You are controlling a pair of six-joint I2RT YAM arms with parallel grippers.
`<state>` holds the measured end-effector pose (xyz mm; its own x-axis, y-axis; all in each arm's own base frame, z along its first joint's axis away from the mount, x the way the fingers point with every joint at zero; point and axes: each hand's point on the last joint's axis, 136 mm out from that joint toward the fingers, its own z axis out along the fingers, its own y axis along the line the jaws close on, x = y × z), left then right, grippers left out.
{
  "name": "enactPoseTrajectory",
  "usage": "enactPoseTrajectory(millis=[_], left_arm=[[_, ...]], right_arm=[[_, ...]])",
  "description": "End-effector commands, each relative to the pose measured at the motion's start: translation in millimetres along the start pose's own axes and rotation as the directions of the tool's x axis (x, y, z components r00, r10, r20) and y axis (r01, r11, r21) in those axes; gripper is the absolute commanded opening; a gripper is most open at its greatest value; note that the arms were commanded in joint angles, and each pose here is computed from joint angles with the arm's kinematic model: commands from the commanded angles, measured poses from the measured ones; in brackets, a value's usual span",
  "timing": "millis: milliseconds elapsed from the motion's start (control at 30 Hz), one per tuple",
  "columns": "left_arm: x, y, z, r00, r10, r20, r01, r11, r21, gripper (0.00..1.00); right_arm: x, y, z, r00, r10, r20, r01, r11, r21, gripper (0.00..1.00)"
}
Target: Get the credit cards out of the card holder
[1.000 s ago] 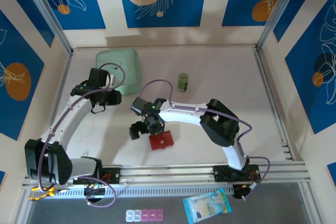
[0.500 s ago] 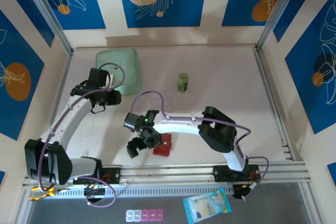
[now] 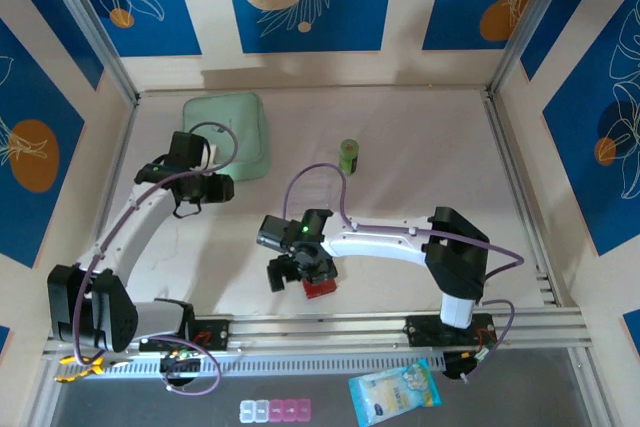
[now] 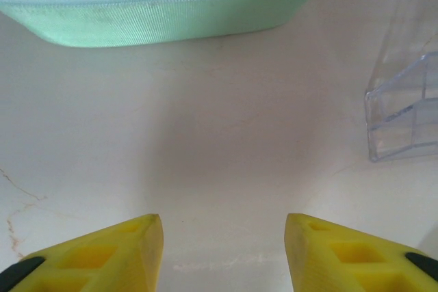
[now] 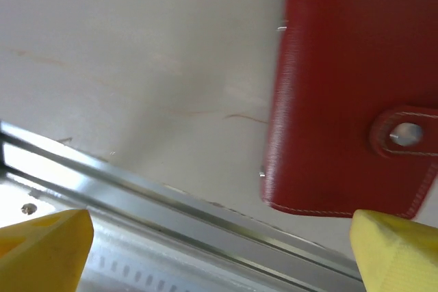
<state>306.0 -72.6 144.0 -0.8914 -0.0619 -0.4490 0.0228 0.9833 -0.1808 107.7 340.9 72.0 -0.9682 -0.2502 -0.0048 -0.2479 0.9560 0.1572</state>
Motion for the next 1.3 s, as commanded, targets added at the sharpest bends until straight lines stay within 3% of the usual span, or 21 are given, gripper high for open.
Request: enactPoseTrajectory(millis=[0, 233, 600, 733, 900, 1267], left_arm=[[9.7, -0.6, -0.5, 0.999, -0.032, -0.021, 0.032, 0.999, 0.028, 0.51], [5.8, -3.8, -1.8, 0.999, -0.036, -0.003, 0.037, 0.998, 0.046, 0.53], [16.6, -8.0, 15.8, 0.995, -0.096, -0.034, 0.098, 0.991, 0.089, 0.54], [10.9, -13.2, 6.1, 0.997, -0.066, -0.034, 0.069, 0.992, 0.107, 0.54], [7.3, -3.7, 0.7, 1.0, 0.0, -0.028, 0.001, 0.999, 0.044, 0.56], [1.6, -0.8, -1.7, 1.0, -0.007, -0.002, 0.008, 0.999, 0.045, 0.56]], right_arm=[[-0.9, -20.9, 2.0, 0.995, 0.096, 0.03, -0.098, 0.993, 0.069, 0.98], [-9.8, -38.3, 9.2, 1.0, 0.022, -0.009, -0.021, 0.995, 0.099, 0.98], [-18.4, -44.2, 28.8, 0.998, 0.003, -0.064, -0.001, 0.999, 0.034, 0.97], [-18.2, -39.2, 35.2, 0.996, -0.017, -0.084, 0.019, 1.0, 0.023, 0.95], [-18.8, -37.7, 43.6, 0.995, -0.024, -0.098, 0.027, 0.999, 0.03, 0.95], [-16.6, -38.3, 52.7, 0.993, -0.019, -0.116, 0.029, 0.996, 0.09, 0.85]])
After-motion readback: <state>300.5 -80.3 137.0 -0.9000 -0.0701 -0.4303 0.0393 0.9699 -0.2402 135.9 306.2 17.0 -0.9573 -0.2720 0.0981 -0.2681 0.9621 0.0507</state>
